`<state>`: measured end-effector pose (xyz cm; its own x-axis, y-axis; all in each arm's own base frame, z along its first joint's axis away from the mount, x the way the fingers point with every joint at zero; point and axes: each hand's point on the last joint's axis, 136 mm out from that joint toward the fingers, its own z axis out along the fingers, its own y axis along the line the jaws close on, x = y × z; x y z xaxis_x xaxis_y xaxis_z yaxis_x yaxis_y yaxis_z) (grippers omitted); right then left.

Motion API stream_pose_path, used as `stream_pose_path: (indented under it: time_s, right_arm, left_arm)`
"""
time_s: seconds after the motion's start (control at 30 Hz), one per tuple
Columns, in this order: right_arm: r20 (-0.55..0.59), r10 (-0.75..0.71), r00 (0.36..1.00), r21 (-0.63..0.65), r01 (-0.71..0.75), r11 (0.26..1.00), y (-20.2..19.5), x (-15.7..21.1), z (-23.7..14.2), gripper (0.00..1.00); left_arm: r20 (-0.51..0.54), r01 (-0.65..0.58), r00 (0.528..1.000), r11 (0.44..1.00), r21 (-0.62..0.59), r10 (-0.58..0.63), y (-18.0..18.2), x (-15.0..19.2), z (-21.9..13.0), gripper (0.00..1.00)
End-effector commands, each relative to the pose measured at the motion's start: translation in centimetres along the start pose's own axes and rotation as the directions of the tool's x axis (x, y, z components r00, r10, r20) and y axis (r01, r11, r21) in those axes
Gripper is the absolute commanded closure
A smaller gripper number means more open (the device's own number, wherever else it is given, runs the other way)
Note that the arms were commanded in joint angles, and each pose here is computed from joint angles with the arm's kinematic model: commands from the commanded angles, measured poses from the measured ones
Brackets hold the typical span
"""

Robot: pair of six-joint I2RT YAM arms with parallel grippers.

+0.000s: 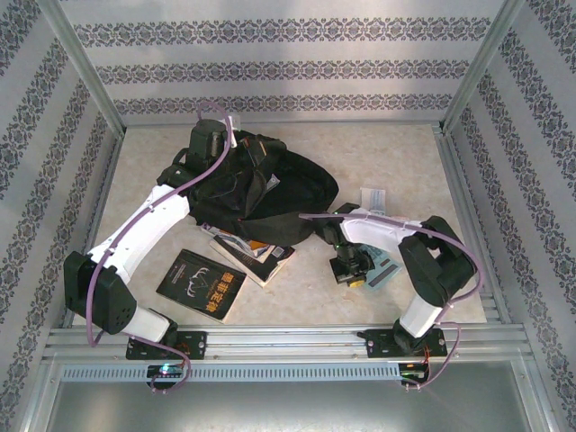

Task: Pack the student bag
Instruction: Rotate the calculator at the bottom-right of the table, then pick up the calculator from the bottom-right of the table.

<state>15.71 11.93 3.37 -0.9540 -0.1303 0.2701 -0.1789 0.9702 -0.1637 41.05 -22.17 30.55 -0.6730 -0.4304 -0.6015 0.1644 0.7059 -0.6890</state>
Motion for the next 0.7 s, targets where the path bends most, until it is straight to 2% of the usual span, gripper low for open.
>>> stream_pose_path:
  time_s: [0.0,0.13,0.23,0.37,0.5,0.67]
  right_arm:
    - [0.136,0.041,0.990,-0.224,-0.010,0.975,2.2,-0.5,-3.9,0.83]
    - [0.162,0.306,0.938,-0.416,-0.216,0.883,0.2,-0.6,-6.0,0.70]
    - [0.093,0.520,0.849,-0.521,-0.404,0.752,-2.1,-0.6,-5.4,0.64]
    - [0.032,0.713,0.700,-0.537,-0.590,0.603,-5.7,0.0,-4.2,0.53]
    - [-0.093,0.835,0.543,-0.569,-0.717,0.403,-7.1,0.8,-2.6,0.45]
    - [-0.107,0.864,0.493,-0.555,-0.750,0.359,-7.5,1.4,-1.7,0.44]
  left_arm:
    - [0.054,-0.015,0.998,0.998,0.064,0.012,-2.2,-1.7,-0.5,1.00]
    - [0.055,-0.014,0.998,0.998,0.060,0.011,-2.0,-1.6,-0.4,1.00]
    - [0.054,-0.010,0.999,0.998,0.064,0.007,-2.0,-1.6,-0.2,1.00]
    - [0.050,-0.007,0.999,0.998,0.066,0.004,-2.1,-1.6,-0.2,1.00]
    - [0.044,-0.002,0.999,0.998,0.068,-0.001,-2.0,-1.5,-0.1,1.00]
    - [0.039,0.000,0.999,0.998,0.068,-0.003,-2.0,-1.3,-0.1,1.00]
